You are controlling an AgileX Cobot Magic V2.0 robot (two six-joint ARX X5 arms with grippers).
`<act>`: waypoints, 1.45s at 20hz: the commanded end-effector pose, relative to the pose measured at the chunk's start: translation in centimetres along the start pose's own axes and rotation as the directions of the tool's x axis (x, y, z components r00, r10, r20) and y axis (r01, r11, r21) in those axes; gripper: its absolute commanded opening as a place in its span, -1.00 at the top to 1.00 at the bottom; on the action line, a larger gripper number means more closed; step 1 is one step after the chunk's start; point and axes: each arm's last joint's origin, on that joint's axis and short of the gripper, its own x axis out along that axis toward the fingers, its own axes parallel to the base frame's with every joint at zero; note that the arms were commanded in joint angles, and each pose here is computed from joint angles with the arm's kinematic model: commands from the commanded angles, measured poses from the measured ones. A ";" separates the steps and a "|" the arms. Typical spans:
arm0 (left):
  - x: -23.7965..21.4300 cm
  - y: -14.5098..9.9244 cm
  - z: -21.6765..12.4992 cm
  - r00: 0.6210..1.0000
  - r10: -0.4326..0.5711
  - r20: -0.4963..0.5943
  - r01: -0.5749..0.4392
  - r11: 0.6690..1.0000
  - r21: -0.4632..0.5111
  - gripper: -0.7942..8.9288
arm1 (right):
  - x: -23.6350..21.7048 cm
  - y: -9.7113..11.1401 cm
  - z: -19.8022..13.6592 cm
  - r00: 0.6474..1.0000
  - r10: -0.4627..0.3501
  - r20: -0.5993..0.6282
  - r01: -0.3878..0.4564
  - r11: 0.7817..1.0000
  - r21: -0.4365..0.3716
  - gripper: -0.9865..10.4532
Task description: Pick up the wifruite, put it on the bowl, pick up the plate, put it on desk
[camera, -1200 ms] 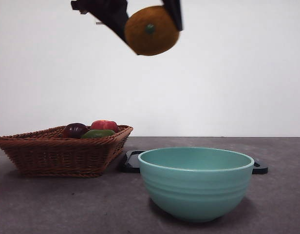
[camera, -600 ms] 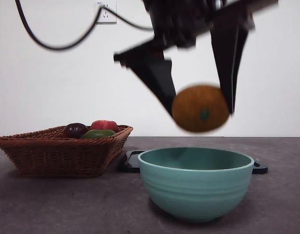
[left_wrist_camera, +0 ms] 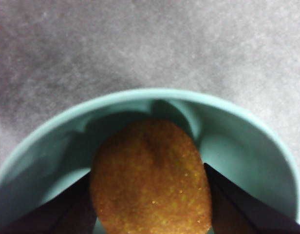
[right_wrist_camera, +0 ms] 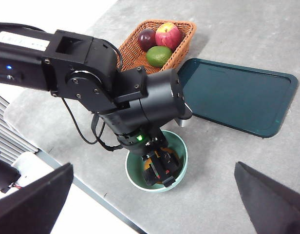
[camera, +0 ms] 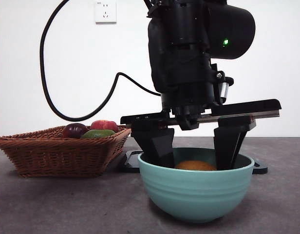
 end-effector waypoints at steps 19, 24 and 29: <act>-13.1 0.6 -2.6 0.946 -0.148 0.288 0.114 0.985 0.130 -0.33 | -0.3 0.2 0.3 1.000 0.008 0.016 -0.007 1.000 -0.029 -0.24; -20.6 3.0 -7.9 0.905 -0.196 0.377 0.095 0.958 0.269 -0.32 | -0.3 0.2 0.3 1.000 0.005 0.016 -0.005 1.000 -0.028 -0.24; -25.5 5.8 -13.6 0.875 -0.224 0.429 0.061 0.930 0.362 -0.32 | -0.3 0.2 0.3 1.000 0.004 0.017 -0.004 1.000 -0.001 -0.24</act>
